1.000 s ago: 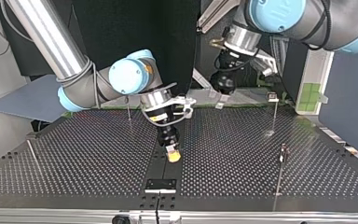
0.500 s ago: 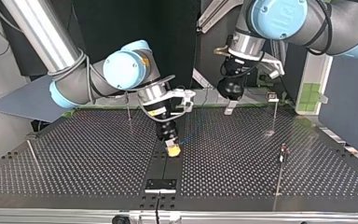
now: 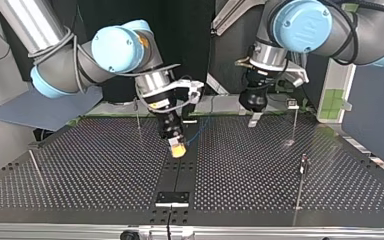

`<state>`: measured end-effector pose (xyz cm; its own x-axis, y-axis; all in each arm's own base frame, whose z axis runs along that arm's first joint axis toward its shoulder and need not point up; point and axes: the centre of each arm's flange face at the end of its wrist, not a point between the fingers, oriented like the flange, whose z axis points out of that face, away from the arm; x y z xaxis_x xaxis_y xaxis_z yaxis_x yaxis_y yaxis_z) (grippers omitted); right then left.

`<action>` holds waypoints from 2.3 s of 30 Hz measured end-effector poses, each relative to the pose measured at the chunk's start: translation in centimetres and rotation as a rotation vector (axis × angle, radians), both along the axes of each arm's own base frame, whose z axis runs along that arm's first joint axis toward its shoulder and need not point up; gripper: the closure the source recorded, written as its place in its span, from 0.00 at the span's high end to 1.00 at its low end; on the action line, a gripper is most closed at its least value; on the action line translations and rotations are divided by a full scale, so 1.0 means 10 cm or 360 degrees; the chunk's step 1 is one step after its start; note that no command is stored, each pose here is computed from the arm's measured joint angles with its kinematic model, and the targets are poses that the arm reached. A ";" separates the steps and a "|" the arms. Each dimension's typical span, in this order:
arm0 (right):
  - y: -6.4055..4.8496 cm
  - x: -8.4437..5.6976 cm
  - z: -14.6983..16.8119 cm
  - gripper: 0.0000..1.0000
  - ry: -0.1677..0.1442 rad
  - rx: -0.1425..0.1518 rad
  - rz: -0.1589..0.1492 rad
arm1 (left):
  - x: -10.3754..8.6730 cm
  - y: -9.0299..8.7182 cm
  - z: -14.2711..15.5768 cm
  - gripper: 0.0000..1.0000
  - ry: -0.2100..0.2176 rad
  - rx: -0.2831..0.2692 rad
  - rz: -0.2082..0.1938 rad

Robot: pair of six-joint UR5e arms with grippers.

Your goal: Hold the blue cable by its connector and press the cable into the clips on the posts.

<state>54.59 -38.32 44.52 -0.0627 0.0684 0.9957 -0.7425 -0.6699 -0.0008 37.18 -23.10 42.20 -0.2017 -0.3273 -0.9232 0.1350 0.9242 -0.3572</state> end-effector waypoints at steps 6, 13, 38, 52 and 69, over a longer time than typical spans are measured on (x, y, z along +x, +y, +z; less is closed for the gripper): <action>0.08 -0.05 -0.04 0.00 0.0013 0.0017 -0.0034 | 0.05 0.04 0.00 1.00 0.0009 -0.0076 0.0000; 0.13 -0.05 -0.05 0.00 0.0023 0.0023 -0.0036 | 0.12 0.06 -0.11 1.00 0.0081 -0.0108 -0.0009; 0.19 -0.06 -0.18 0.00 0.0037 0.0049 -0.0032 | 0.27 0.02 -0.34 1.00 0.0296 -0.0454 -0.0191; 0.18 -0.06 -0.19 0.00 0.0041 0.0045 -0.0033 | 0.29 -0.04 -0.25 1.00 0.0343 -0.0565 -0.0346; 0.18 -0.05 -0.20 0.00 0.0043 0.0045 -0.0030 | 0.40 -0.23 -0.31 1.00 0.0424 -0.0635 -0.0534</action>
